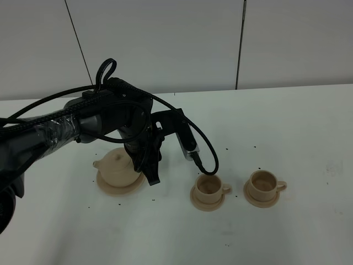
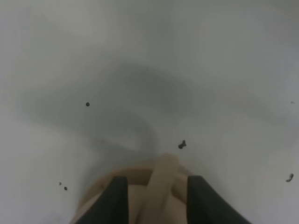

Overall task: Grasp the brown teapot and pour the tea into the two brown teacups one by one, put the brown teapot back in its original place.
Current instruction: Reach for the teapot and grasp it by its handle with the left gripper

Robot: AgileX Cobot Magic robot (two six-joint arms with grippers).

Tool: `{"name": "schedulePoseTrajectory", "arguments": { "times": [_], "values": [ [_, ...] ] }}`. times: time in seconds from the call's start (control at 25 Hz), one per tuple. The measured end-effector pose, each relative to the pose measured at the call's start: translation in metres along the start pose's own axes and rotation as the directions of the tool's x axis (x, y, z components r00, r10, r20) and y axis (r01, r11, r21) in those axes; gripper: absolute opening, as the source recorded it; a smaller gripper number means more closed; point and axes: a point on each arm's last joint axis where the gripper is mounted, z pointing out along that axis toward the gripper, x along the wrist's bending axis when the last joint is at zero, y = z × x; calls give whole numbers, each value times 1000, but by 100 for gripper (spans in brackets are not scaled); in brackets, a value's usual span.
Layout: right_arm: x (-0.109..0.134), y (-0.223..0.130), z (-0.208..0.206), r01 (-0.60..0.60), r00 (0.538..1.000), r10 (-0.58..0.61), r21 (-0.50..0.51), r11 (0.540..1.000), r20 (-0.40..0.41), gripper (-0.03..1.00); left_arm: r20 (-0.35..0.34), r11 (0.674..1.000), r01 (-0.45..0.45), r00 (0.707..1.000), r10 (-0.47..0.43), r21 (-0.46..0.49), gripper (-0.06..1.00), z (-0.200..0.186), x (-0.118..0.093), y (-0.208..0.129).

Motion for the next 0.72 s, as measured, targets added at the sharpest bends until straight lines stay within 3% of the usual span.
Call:
{"name": "schedulePoseTrajectory", "arguments": {
  "times": [0.72],
  "values": [
    [0,0,0,0,1000,0,0,1000,0,24,71,1000,-7,997,6,18,37,0,-6,-2]
  ]
}}
